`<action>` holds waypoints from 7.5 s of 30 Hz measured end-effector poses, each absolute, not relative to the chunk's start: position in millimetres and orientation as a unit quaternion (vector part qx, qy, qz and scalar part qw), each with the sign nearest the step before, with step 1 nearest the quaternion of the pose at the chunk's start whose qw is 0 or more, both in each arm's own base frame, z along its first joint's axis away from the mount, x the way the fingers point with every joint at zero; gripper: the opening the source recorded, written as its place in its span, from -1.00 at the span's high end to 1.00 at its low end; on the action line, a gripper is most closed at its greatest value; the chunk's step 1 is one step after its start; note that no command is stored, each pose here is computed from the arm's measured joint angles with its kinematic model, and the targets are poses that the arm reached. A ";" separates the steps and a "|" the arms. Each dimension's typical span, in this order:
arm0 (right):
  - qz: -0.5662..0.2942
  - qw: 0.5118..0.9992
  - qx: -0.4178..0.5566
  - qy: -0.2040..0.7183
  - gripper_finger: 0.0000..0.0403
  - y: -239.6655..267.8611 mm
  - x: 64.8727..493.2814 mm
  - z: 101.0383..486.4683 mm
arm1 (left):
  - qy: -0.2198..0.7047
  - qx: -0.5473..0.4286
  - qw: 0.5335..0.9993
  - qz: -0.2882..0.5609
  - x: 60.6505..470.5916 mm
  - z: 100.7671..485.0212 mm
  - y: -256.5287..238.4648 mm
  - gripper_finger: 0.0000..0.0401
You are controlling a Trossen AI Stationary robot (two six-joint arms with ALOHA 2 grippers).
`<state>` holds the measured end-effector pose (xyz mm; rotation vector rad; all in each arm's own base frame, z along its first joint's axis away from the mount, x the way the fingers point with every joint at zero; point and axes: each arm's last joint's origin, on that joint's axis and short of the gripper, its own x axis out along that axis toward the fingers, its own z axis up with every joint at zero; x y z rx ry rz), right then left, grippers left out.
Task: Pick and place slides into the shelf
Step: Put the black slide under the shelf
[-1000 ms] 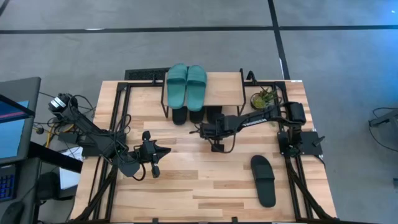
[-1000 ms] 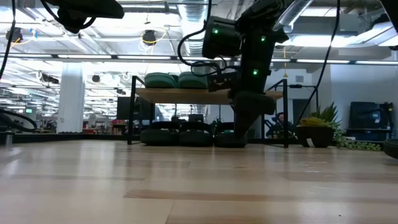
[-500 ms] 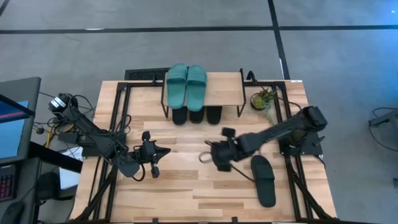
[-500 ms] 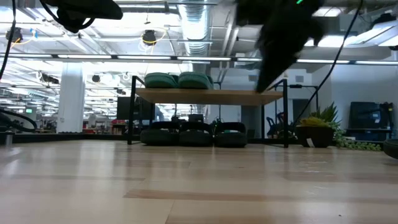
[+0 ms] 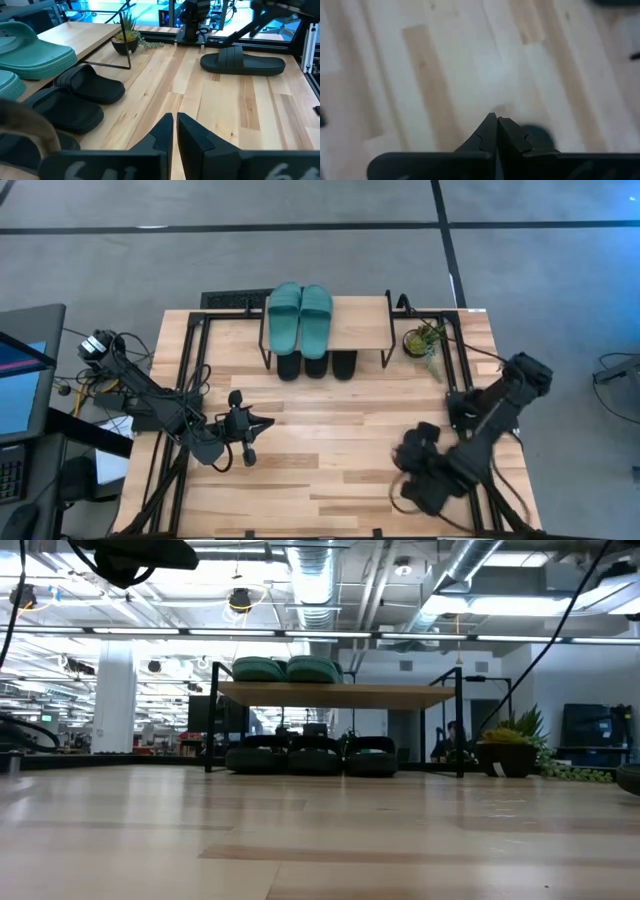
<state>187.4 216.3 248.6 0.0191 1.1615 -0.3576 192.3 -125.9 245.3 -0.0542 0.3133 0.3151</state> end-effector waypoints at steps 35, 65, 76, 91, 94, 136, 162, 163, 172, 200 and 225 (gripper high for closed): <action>-0.234 0.746 -0.084 0.618 0.49 256.2 127.8 183.5 | 0.151 -0.054 0.971 0.178 204.7 247.3 -109.8 0.93; -0.230 0.746 -0.122 0.613 0.50 245.7 124.7 166.9 | 0.133 -0.083 0.966 0.204 204.8 248.3 -108.3 0.93; -0.215 0.753 -0.151 0.604 0.57 240.0 134.2 163.8 | 0.131 -0.090 0.966 0.205 204.8 248.3 -108.3 0.93; -0.215 0.749 -0.145 0.609 0.96 236.0 143.8 163.5 | 0.131 -0.090 0.966 0.205 204.8 248.3 -108.2 0.93; -0.222 0.751 -0.140 0.606 0.98 232.9 148.2 165.6 | 0.131 -0.090 0.966 0.205 204.8 248.3 -108.2 0.93; -0.304 0.752 -0.175 0.558 1.00 141.1 267.1 195.0 | 0.140 -0.073 0.967 0.199 203.3 247.0 -109.8 0.93; -0.259 0.721 -0.135 0.629 1.00 53.0 296.3 169.5 | 0.141 -0.059 0.971 0.185 195.2 246.1 -121.0 0.93; -0.256 0.720 -0.138 0.631 1.00 50.6 295.2 169.6 | 0.141 -0.059 0.971 0.185 195.2 246.1 -121.0 0.93; -0.247 0.723 -0.137 0.631 1.00 20.3 285.6 171.5 | 0.147 -0.052 0.970 0.188 194.6 244.7 -120.3 0.93; -0.171 0.765 -0.132 0.606 1.00 -51.5 286.2 182.5 | 0.127 -0.076 0.962 0.229 193.3 244.0 -117.5 0.93; -0.162 0.772 -0.117 0.603 0.60 -49.7 287.2 182.2 | 0.122 -0.074 0.961 0.238 193.1 244.3 -117.0 0.93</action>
